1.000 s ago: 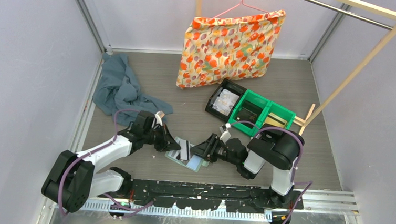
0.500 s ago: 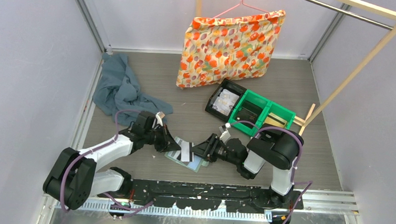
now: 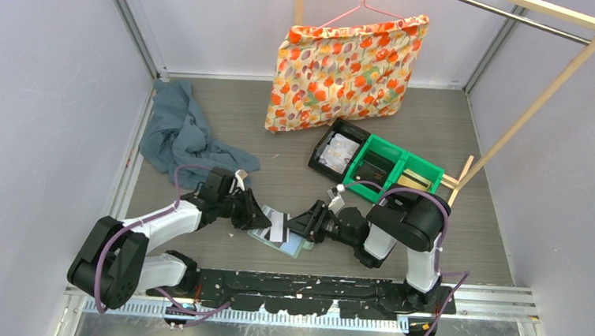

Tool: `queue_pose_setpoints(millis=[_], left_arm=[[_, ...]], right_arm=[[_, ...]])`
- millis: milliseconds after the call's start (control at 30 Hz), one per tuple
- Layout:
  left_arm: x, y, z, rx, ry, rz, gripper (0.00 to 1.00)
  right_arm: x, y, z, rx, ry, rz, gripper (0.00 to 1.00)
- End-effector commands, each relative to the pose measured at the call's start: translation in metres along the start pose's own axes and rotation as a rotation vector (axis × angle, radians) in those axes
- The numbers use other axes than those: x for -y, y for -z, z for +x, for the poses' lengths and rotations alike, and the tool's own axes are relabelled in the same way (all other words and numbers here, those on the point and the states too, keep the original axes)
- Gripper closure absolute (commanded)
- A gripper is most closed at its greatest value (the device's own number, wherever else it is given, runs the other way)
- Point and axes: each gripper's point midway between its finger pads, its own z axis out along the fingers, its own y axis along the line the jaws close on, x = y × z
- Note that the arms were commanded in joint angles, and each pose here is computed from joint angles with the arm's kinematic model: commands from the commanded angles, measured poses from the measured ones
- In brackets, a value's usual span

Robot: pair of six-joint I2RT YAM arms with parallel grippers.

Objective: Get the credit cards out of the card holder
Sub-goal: Pick up the credit card from the card holder.

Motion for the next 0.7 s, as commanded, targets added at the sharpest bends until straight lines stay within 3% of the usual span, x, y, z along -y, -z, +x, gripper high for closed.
queue_pose_setpoints(millis=[0,667], left_arm=[[0.001,0.005,-0.009,0.044,-0.037,-0.018,0.7],[0.002,-0.012,-0.015,0.025,-0.062,0.019,0.69]], right_arm=[[0.004,-0.003,0.0,0.003,0.027,0.011,0.48],[0.009,-0.01,0.003,-0.01,0.013,0.007,0.48]])
